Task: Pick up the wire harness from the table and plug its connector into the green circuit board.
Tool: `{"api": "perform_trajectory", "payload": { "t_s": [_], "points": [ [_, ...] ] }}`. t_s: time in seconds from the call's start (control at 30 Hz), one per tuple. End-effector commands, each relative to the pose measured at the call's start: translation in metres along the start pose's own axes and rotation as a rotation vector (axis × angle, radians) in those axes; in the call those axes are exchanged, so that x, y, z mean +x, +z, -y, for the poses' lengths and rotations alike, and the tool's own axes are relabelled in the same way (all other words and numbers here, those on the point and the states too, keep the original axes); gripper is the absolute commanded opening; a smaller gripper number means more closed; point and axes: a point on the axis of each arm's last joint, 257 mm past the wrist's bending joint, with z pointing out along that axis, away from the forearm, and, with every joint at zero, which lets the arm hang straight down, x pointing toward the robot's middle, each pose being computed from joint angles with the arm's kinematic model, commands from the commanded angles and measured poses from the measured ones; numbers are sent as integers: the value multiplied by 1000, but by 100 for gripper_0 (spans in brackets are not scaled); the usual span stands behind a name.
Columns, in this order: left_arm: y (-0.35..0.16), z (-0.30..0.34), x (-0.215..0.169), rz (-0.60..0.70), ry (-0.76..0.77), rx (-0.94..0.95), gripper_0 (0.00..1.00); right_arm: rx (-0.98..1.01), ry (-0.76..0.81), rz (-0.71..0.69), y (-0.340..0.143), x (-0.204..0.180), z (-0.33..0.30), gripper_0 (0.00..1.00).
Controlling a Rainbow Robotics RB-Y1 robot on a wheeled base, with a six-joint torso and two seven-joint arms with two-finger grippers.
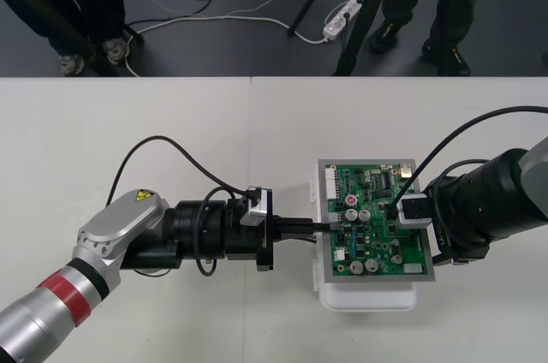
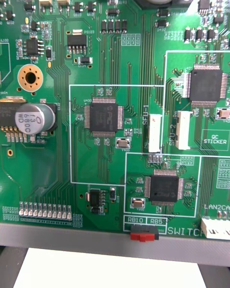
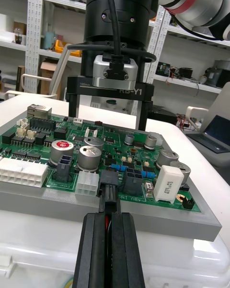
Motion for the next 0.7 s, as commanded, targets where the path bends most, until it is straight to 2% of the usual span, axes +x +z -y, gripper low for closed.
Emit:
{"api": "perform_trajectory", "payload": {
  "t_s": [0.03, 0.7],
  "points": [
    [26, -7, -21, 39, 91, 7, 0, 23, -31, 19, -7, -19, 7, 100],
    [29, -1, -20, 36, 104, 23, 0, 23, -28, 19, -7, -19, 7, 100]
  ]
}}
